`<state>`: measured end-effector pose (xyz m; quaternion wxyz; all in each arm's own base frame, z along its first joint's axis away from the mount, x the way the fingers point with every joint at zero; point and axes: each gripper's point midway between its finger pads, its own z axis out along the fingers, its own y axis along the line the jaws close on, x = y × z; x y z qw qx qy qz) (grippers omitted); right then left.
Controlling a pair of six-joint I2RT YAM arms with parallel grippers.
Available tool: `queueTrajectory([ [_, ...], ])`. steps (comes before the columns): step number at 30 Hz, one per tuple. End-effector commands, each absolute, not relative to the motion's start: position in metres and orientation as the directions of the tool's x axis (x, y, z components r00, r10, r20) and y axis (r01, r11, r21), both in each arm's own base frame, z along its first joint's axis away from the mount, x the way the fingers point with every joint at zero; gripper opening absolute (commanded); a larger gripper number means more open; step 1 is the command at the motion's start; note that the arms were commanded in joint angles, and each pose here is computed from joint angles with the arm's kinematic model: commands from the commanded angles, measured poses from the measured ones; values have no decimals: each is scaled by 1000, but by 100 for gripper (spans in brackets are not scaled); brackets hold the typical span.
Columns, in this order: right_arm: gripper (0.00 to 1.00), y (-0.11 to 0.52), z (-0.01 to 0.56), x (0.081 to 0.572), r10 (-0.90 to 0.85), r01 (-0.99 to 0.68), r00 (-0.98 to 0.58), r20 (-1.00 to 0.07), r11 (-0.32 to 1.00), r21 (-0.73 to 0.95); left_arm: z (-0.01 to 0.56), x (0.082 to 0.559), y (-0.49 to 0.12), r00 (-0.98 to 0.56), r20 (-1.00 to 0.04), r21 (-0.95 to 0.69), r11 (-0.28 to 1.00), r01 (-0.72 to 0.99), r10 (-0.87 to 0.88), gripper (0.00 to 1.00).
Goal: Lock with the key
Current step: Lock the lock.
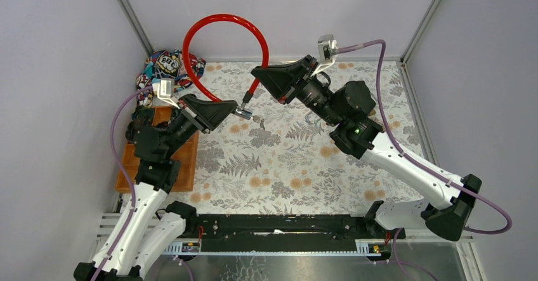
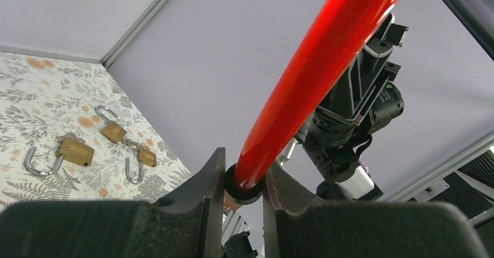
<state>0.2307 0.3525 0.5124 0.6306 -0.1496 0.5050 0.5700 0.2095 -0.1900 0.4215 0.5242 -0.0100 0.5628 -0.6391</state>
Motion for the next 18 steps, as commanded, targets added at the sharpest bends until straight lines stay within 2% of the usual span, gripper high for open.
queueTrajectory([
  [1, 0, 344, 547, 226, 624, -890, -78, -777, 307, 337, 463, 190, -185, -386, -579, -653, 124, 747, -718, 0],
  [11, 0, 353, 532, 230, 576, -888, -86, -813, 326, 325, 484, 177, -183, -362, -589, -603, 95, 792, -722, 0],
  [18, 0, 375, 517, 222, 555, -900, -147, -819, 269, 343, 502, 192, -176, -375, -498, -659, 60, 750, -782, 0],
])
